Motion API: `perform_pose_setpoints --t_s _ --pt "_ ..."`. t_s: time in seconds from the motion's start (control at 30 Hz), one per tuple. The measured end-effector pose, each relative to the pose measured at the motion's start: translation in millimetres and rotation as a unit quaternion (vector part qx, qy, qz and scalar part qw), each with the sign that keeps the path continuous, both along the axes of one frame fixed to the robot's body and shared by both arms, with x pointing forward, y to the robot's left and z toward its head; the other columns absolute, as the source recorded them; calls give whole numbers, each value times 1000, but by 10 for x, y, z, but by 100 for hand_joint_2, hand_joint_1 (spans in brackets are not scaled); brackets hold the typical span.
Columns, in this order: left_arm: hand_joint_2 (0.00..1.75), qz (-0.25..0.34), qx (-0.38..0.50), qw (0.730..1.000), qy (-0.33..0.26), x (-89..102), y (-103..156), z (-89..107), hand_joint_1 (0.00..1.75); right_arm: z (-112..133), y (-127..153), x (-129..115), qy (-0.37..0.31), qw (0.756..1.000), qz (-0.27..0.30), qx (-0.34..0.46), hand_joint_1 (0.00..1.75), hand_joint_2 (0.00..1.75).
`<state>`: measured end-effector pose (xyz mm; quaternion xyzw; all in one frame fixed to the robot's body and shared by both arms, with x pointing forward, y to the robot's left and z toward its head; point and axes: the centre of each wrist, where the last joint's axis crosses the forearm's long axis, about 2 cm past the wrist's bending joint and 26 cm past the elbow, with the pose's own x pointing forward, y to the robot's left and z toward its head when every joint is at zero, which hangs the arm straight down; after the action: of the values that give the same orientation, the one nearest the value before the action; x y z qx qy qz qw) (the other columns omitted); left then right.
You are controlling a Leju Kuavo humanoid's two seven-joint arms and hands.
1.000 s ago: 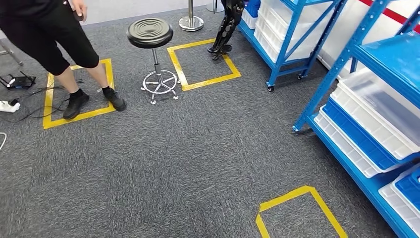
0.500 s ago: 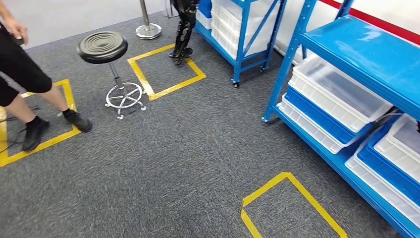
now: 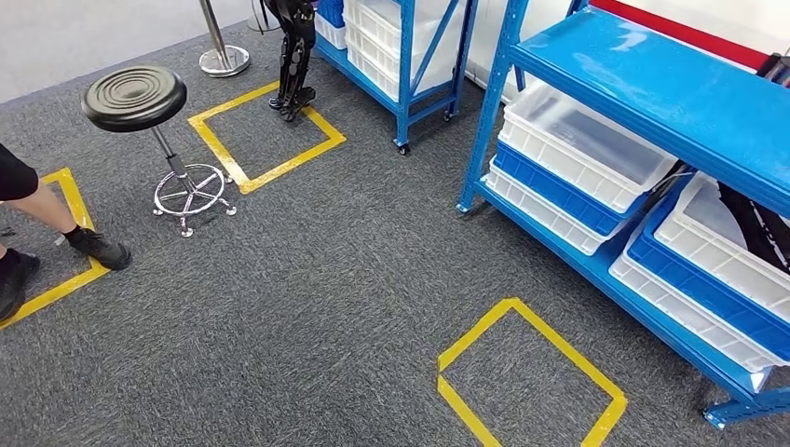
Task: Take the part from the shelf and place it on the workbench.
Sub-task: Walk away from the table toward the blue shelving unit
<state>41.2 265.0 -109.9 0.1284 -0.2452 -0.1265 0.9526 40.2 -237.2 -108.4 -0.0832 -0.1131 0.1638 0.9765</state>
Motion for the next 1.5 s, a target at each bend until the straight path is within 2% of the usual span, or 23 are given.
perform_pose_setpoints --t_s 0.87,1.5 --pt "0 -8 2 1000 1 -9 -16 0 0 3 52 -19 15 1000 8 7 0 0" --pt "0 -36 -31 999 15 -19 -189 8 0 -11 -120 -7 8 1000 11 -22 0 0"
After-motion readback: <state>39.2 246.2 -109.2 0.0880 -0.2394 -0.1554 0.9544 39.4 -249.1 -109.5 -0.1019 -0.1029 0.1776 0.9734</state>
